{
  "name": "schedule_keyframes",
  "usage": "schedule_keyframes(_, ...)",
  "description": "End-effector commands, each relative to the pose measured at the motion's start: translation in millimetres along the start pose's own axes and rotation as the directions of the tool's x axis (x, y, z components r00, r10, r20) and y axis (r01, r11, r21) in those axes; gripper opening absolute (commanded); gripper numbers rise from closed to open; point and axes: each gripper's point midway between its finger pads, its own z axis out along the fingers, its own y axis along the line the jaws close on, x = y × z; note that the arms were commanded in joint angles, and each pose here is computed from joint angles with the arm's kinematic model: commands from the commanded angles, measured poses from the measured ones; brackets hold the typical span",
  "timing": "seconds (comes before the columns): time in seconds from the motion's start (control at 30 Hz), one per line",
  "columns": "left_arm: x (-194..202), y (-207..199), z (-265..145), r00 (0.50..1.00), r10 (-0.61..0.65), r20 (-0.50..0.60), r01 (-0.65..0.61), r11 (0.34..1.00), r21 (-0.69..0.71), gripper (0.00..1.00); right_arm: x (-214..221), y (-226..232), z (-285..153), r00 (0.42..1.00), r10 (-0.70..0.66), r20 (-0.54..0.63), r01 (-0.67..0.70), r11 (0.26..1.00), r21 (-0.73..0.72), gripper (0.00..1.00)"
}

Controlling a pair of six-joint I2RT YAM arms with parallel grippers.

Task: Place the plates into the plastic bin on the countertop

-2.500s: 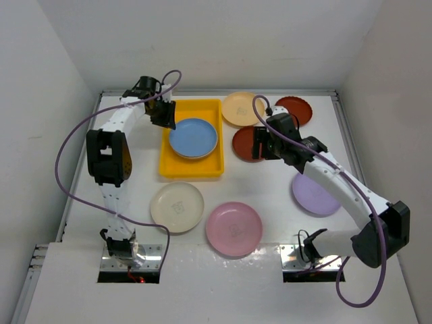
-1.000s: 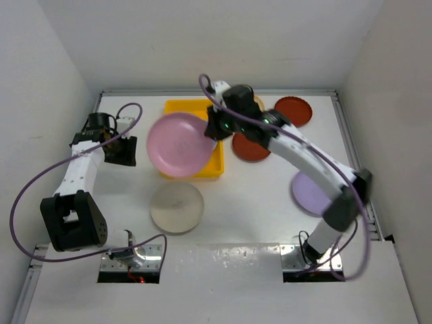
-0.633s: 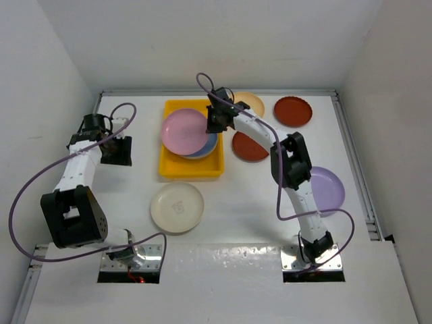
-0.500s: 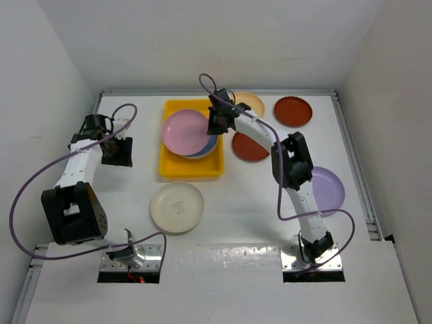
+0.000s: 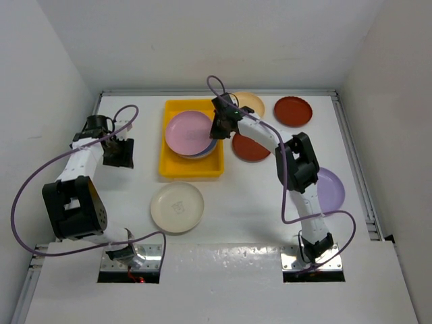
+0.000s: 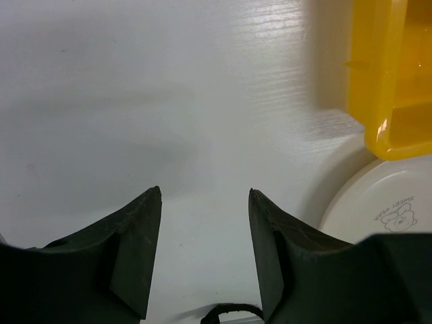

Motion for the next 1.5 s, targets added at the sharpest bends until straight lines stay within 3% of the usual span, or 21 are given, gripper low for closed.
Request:
schedule_keyframes(0.0,-7.4,2.7,0.7,1.000,-0.002,0.023,0.002,1.000,0.007,0.57,-32.9,18.8,-28.6,0.991,0.096,0.090,-0.093,0.995,-0.044,0.00)
schedule_keyframes(0.1,-7.9,1.2,0.8,1.000,-0.002,0.026,0.002,1.000,0.016,0.57,-25.0,4.9,-23.7,0.991,0.105,0.087,-0.108,0.994,0.028,0.00)
schedule_keyframes(0.33,-5.4,0.2,6.1,1.000,0.002,0.011,-0.003,1.000,0.031,0.57,-29.1,0.8,-18.7,0.990,0.090,0.108,-0.093,0.995,0.028,0.03)
schedule_keyframes(0.37,-6.0,-1.5,6.2,1.000,0.002,0.014,-0.003,0.999,0.041,0.57,-29.4,4.5,-19.6,0.992,0.072,0.108,-0.074,0.997,0.017,0.18)
schedule_keyframes(0.43,-1.9,-3.3,8.3,1.000,0.019,0.007,-0.020,0.998,0.053,0.57,-25.9,3.5,-22.4,0.997,0.021,0.078,-0.023,0.999,0.031,0.36)
schedule_keyframes(0.47,-3.0,-7.6,8.8,0.999,0.036,0.010,-0.037,0.997,0.067,0.57,-23.0,2.8,-24.0,0.998,0.005,0.069,-0.008,0.999,0.042,0.54)
schedule_keyframes(0.6,12.3,-32.5,14.7,0.991,0.132,-0.022,-0.126,0.978,0.164,0.58,-22.1,1.4,-37.5,0.997,-0.029,0.069,0.026,0.998,0.056,0.73)
schedule_keyframes(0.7,11.3,-53.9,8.0,0.979,0.201,0.016,-0.199,0.952,0.233,0.61,-26.1,-2.3,-51.6,0.989,-0.090,0.113,0.078,0.991,0.109,0.78)
schedule_keyframes(0.8,24.8,-88.3,-5.5,0.943,0.326,0.062,-0.326,0.873,0.362,0.69,-30.3,-1.5,-67.7,0.982,-0.122,0.144,0.107,0.988,0.109,0.79)
schedule_keyframes(0.83,38.3,-100.4,-7.4,0.924,0.377,0.057,-0.364,0.829,0.424,0.77,-28.5,-1.1,-72.9,0.979,-0.138,0.147,0.123,0.987,0.106,0.79)
schedule_keyframes(0.9,39.3,-106.8,-9.0,0.898,0.431,0.087,-0.424,0.797,0.430,0.79,-38.7,9.1,-84.0,0.970,-0.154,0.190,0.145,0.988,0.060,0.80)
schedule_keyframes(1.07,91.3,-115.4,20.5,0.770,0.637,-0.031,-0.559,0.699,0.446,0.79,-43.6,28.0,-127.1,0.933,-0.238,0.269,0.253,0.967,-0.022,0.80)
schedule_keyframes(1.2,106.4,-104.2,36.1,0.739,0.670,-0.074,-0.597,0.701,0.392,0.78,-32.6,20.3,-144.9,0.909,-0.286,0.303,0.306,0.952,-0.022,0.80)
schedule_keyframes(1.3,115.7,-98.9,54.3,0.717,0.692,-0.084,-0.628,0.693,0.353,0.70,-16.6,11.8,-151.9,0.903,-0.292,0.316,0.325,0.944,-0.056,0.80)
schedule_keyframes(1.4,124.4,-113.3,59.8,0.698,0.713,-0.067,-0.631,0.657,0.413,0.48,-5.5,-4.7,-153.3,0.903,-0.287,0.320,0.320,0.946,-0.054,0.81)
schedule_keyframes(1.43,124.2,-115.2,59.8,0.695,0.717,-0.055,-0.635,0.648,0.421,0.33,-1.8,-11.7,-153.7,0.909,-0.282,0.308,0.311,0.949,-0.047,0.81)
schedule_keyframes(1.47,124.5,-120.2,59.6,0.683,0.729,-0.039,-0.646,0.628,0.434,0.25,0.9,-21.8,-151.9,0.917,-0.277,0.287,0.299,0.953,-0.036,0.81)
